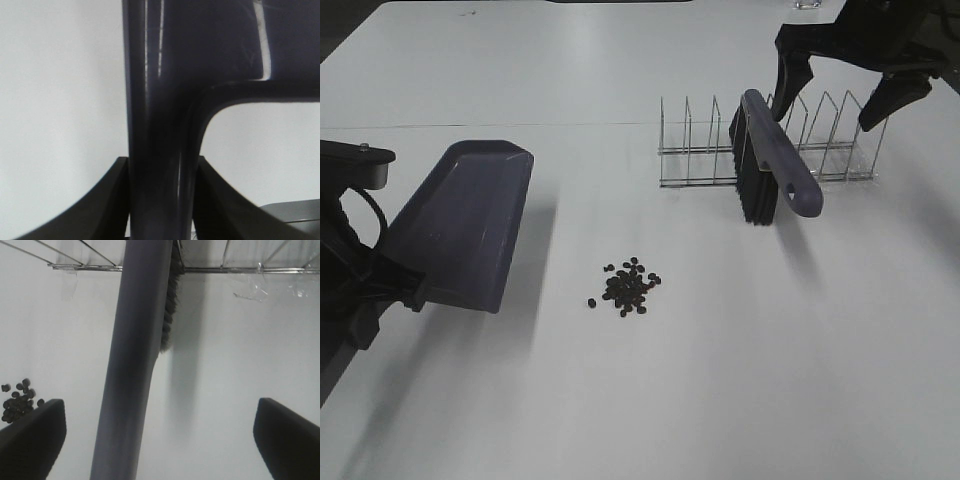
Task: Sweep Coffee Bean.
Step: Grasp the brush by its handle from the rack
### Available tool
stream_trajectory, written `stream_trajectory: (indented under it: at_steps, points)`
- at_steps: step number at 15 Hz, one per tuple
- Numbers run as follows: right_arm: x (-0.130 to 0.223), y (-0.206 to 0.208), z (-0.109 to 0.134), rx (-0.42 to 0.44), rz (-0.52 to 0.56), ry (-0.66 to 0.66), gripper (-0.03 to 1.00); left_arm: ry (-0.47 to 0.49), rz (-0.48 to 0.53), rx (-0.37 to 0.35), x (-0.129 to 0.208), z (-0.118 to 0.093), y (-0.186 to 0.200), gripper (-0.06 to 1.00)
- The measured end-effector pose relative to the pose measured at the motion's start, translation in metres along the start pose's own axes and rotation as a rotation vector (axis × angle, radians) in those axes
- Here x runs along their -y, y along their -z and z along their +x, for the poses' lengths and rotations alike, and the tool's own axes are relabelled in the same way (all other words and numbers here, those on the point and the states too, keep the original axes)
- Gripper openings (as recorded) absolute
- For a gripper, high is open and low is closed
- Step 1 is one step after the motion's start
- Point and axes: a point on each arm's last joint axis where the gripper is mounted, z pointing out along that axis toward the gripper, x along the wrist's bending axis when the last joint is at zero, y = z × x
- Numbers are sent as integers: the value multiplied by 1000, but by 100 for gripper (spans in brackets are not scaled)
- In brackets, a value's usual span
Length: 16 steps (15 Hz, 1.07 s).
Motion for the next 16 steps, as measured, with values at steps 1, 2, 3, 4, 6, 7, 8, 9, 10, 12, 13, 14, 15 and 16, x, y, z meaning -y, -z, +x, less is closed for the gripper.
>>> stream_trajectory:
  at_steps: [1, 2, 3, 4, 6, 7, 8, 9, 10, 12, 13, 14, 15, 16]
  points:
    - [-6, -10, 6, -1, 4, 16, 90, 0, 2, -1, 0, 0, 0, 33]
    - [-12, -21, 12, -4, 10, 30, 90, 0, 4, -2, 0, 0, 0, 33]
    - [-15, -25, 15, -5, 8, 36, 89, 0, 4, -2, 0, 0, 0, 33]
    - [-19, -38, 19, -7, 21, 45, 89, 0, 4, -2, 0, 0, 0, 33]
    - [-27, -62, 18, -8, 42, 43, 89, 0, 11, -5, 1, 0, 0, 33]
    - [-28, -71, 18, -7, 52, 42, 89, 0, 13, -5, 1, 0, 0, 33]
    - [-30, -79, 17, -7, 61, 40, 89, 0, 14, -6, 1, 1, 0, 33]
    - [-29, -87, 17, -16, 75, 35, 89, 0, 14, -6, 1, 1, 0, 33]
    - [-29, -94, 17, -27, 90, 28, 88, 0, 14, -6, 1, 1, 0, 33]
    - [-28, -99, 18, -38, 103, 21, 84, 0, 15, -6, 1, 1, 0, 33]
    - [-28, -99, 18, -41, 103, 20, 82, -1, 14, -8, 1, 1, 0, 33]
    - [-29, -98, 18, -41, 99, 21, 76, -2, 14, -9, 1, 1, 0, 33]
    - [-29, -98, 18, -41, 99, 21, 70, -4, 14, -14, 1, 1, 0, 33]
    - [-29, -98, 18, -41, 99, 21, 60, -5, 12, -18, 1, 2, 0, 33]
